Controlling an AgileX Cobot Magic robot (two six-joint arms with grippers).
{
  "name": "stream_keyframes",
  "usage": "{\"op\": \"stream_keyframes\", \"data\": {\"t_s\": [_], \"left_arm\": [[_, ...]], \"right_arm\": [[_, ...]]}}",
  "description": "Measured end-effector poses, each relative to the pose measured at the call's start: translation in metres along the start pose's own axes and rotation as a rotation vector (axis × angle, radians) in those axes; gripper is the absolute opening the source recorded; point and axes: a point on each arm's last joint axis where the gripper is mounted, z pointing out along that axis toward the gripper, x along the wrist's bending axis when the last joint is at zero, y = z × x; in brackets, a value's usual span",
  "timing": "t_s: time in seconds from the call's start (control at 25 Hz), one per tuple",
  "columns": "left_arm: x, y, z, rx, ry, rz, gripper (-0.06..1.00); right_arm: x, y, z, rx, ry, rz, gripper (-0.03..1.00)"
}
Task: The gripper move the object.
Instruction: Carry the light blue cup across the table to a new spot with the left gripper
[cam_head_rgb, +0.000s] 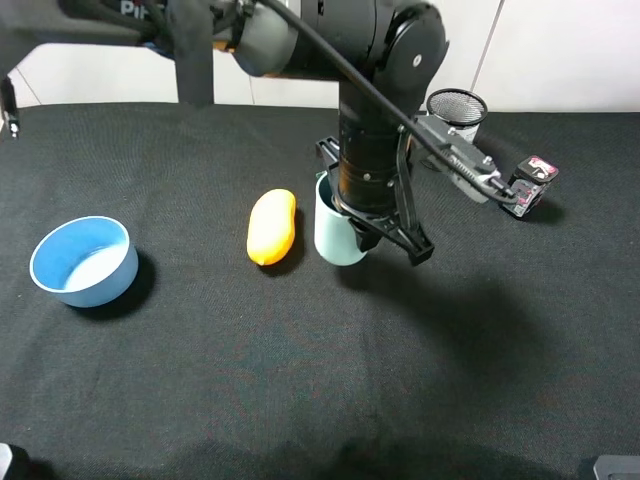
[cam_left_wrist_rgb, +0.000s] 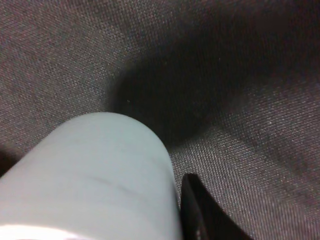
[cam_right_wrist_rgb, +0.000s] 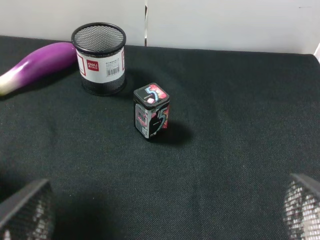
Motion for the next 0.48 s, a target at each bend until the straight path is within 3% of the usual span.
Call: {"op": "stream_keyframes", "data": {"t_s": [0.48], "left_arm": [[0.000, -0.006, 0.016, 0.027, 0.000, -0.036, 0.14]], "right_arm": [[0.000, 0.000, 0.000, 0.000, 0.001, 0.000, 0.69]]}}
